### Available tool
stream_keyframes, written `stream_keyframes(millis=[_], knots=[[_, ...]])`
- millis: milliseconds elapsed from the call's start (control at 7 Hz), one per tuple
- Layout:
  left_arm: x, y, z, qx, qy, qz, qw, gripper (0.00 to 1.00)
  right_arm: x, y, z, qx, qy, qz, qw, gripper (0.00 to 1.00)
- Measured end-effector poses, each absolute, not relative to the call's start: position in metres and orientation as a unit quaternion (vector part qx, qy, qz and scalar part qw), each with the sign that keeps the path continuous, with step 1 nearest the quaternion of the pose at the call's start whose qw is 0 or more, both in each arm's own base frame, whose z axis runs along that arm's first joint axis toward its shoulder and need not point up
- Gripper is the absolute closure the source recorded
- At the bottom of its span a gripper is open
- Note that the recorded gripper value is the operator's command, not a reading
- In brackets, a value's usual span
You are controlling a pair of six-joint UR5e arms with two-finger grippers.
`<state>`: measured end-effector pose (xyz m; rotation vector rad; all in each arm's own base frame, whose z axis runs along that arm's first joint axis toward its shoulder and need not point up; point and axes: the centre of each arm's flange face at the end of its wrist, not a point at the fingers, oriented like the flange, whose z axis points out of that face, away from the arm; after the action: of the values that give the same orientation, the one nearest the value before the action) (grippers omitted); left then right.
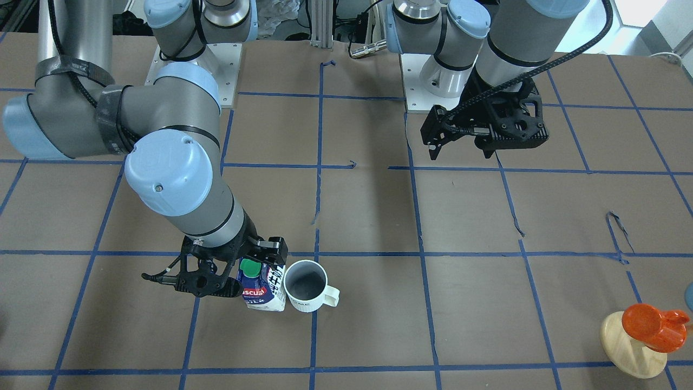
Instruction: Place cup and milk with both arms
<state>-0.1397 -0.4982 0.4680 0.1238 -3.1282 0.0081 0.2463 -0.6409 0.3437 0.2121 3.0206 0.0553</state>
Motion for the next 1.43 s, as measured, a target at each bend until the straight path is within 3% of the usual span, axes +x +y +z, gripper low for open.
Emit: stream_keyframes(millis=[714, 1429], knots=[[-0.14, -0.497, 0.467, 0.039, -0.999, 0.001, 0.003, 0.0, 0.214, -0.586, 0.439, 0.07, 0.997, 0.005, 0.024, 0.0], [-0.14, -0.498, 0.469, 0.04, -0.999, 0.003, 0.004, 0.0, 0.146, -0.559, 0.468, 0.059, 0.997, 0.024, -0.032, 0.0]])
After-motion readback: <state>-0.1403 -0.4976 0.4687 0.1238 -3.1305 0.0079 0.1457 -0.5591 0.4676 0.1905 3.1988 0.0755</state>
